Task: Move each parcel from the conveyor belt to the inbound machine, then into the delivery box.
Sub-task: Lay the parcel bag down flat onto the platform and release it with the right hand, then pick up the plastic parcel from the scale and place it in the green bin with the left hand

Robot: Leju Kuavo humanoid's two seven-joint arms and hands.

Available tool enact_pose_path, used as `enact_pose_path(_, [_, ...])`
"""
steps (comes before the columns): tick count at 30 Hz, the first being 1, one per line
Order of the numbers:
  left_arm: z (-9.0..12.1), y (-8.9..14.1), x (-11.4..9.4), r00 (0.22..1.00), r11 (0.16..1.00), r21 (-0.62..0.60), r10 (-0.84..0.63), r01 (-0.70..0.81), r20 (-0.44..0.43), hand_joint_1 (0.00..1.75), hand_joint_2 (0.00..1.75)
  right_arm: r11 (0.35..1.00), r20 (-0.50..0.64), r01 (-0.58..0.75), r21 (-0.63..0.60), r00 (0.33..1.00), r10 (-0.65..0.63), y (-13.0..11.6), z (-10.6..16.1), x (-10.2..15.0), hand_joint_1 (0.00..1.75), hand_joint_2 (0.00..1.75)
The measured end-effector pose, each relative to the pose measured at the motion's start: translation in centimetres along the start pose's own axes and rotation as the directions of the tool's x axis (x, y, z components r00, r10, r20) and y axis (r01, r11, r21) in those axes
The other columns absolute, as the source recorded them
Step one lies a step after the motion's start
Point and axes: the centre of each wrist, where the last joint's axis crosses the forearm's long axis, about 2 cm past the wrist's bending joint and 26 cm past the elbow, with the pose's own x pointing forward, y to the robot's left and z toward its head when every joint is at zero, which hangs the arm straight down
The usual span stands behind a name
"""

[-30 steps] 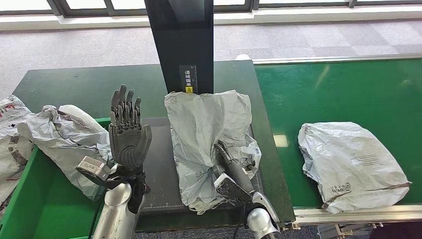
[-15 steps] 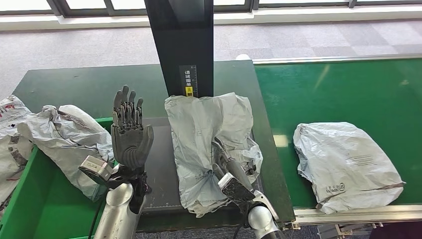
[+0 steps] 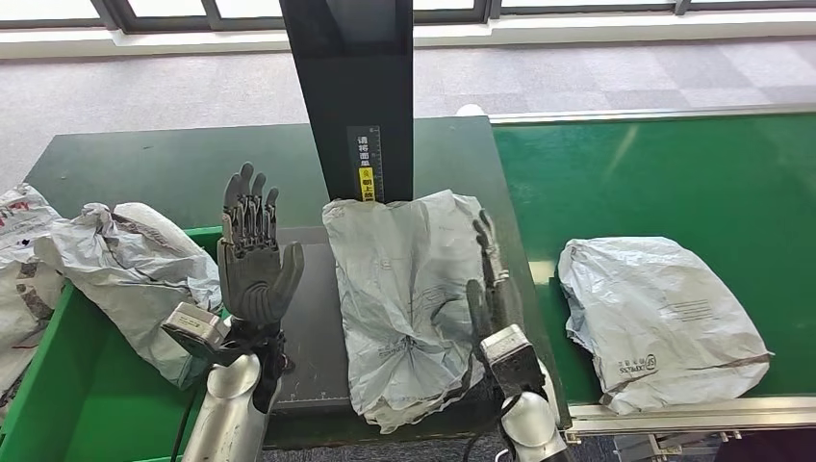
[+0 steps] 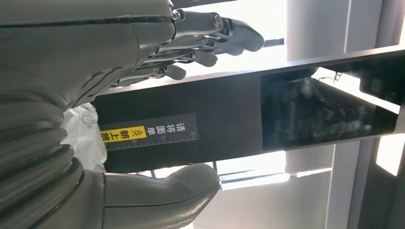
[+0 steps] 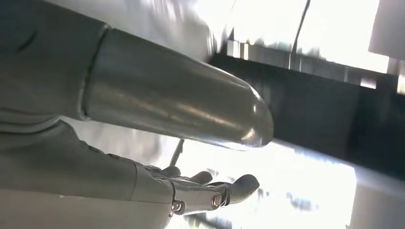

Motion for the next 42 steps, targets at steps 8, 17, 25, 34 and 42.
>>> enact_pose_path(8, [-0.5,-1.5,0.1,1.0,0.999,-0.052,-0.008,0.008,0.008,0.0,1.75,0.86,0.135,-0.4,-0.317,0.879,0.458,-1.6,-0.5,4.4,0.0,0.0])
enact_pose_path(17, [-0.4,-3.8,-0.6,0.996,0.987,-0.155,-0.059,0.049,-0.063,0.0,1.75,0.763,0.159,-0.465,-0.448,0.799,0.58,-4.1,-1.8,7.2,0.0,0.87])
enact_pose_path(25, [0.5,-5.2,-2.0,0.941,0.911,-0.317,-0.315,0.263,-0.123,0.0,1.75,0.704,0.126,-0.474,-0.529,0.776,0.617,-6.4,-1.8,8.1,0.0,1.75])
enact_pose_path(34, [1.6,-7.8,-4.7,0.786,0.73,-0.511,-0.598,0.453,-0.158,0.0,1.75,0.649,0.082,-0.49,-0.582,0.759,0.646,-8.3,-1.4,8.6,0.0,1.75])
enact_pose_path(42, [2.3,-9.6,-6.1,0.686,0.607,-0.622,-0.712,0.494,-0.151,0.0,1.75,0.638,0.071,-0.496,-0.589,0.755,0.652,-8.7,-1.2,8.6,0.0,1.75])
